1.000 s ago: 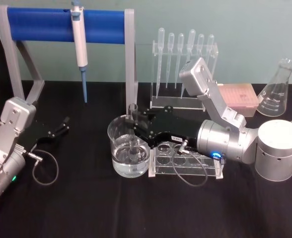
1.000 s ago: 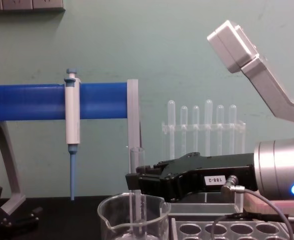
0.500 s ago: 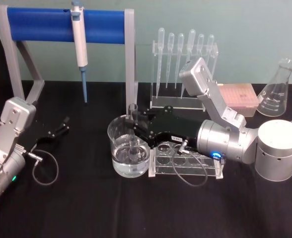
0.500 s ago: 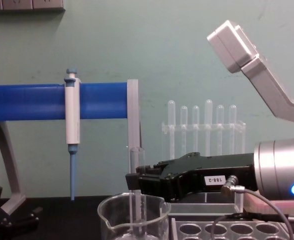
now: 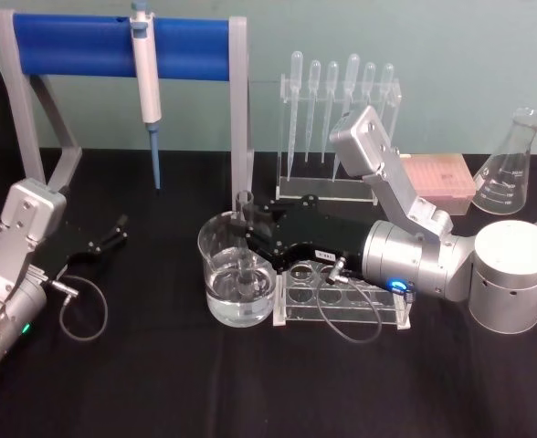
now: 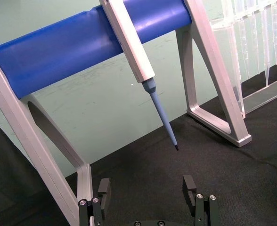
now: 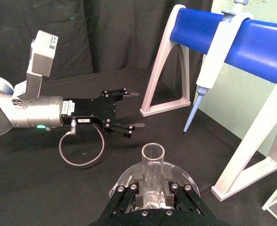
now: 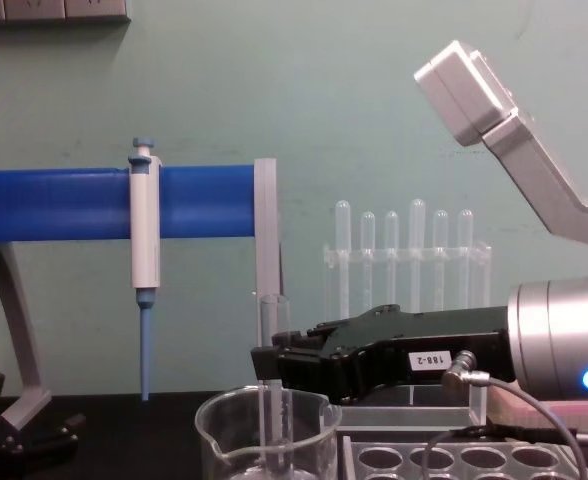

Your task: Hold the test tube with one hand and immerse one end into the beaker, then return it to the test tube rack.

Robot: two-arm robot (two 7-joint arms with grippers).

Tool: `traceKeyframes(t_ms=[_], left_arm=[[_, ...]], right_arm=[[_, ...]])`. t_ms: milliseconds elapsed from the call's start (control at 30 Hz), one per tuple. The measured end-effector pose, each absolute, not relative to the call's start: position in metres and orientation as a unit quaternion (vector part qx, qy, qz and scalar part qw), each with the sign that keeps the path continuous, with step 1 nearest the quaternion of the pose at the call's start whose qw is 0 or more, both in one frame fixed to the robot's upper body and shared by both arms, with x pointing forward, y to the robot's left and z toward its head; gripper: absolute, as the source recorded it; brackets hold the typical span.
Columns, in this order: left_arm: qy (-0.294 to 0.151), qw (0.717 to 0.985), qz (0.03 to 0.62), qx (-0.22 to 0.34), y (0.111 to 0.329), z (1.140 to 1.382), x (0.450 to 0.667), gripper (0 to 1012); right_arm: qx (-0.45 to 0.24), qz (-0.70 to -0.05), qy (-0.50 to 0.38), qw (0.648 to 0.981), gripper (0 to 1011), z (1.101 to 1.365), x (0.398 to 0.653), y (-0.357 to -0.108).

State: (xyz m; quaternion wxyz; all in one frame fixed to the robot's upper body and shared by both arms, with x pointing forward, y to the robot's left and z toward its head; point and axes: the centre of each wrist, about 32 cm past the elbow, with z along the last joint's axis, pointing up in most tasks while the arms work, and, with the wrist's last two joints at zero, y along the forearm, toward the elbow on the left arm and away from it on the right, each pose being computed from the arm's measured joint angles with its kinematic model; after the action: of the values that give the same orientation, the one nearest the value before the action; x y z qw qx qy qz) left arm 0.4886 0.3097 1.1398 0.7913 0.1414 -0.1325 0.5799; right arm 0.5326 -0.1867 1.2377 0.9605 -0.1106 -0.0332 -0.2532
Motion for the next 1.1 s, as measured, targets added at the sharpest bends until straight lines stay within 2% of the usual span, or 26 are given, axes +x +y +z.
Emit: traceKeyframes(t_ms=[1100], left_arm=[[-0.132,0.791,0.58,0.141,0.3097,1.1398,0.4886,1000]], right_arm=[[-0.111,-0.253,-0.033,0.961,234,1.2377,0.5326,-0.1867]])
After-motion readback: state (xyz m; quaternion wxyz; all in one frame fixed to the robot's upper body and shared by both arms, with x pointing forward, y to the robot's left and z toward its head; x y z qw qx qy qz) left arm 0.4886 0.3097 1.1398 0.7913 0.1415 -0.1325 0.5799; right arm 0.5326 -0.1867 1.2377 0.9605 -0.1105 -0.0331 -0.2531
